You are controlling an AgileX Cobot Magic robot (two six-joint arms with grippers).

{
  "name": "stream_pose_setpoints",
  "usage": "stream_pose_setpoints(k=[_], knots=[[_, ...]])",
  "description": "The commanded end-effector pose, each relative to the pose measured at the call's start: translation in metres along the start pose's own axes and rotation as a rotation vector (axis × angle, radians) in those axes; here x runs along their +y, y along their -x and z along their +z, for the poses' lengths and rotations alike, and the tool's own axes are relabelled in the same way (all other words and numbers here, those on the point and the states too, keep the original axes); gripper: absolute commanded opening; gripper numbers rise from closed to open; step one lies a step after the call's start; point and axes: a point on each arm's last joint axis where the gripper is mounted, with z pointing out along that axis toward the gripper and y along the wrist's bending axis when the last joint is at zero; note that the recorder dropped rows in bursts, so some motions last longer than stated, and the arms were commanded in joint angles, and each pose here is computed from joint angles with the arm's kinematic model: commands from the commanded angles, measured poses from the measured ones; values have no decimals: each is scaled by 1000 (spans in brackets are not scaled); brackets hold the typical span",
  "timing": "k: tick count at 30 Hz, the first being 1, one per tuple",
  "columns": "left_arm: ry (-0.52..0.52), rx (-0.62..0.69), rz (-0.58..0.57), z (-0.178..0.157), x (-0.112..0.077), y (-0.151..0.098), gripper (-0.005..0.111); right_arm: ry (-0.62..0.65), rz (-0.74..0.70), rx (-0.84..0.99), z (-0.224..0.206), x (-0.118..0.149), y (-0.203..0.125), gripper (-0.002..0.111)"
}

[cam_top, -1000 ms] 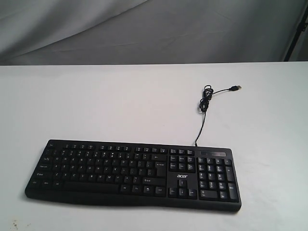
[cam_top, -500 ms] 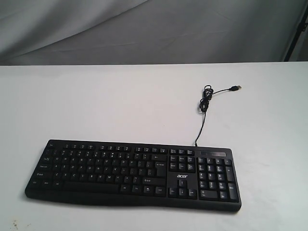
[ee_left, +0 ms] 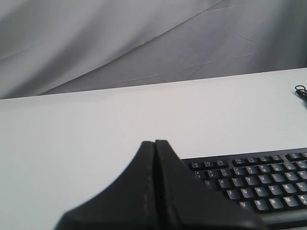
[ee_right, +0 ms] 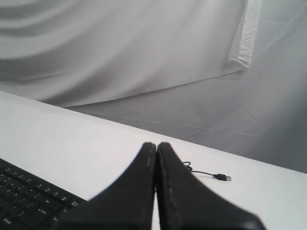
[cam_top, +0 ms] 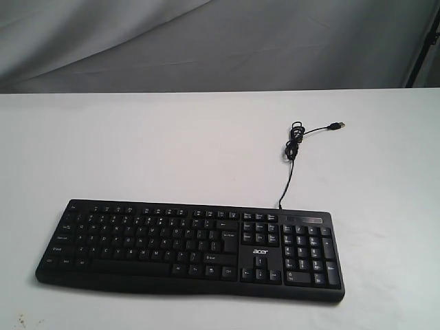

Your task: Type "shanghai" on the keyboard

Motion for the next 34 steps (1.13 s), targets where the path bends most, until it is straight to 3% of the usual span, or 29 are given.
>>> stream_pose_setpoints(k=[1,34], knots=[[-4,-4,-1,0,0,-1,0,-6,-2,-6,0,0,0,0],[-4,-4,-1,0,0,-1,0,-4,4,-4,0,0,-1,0]])
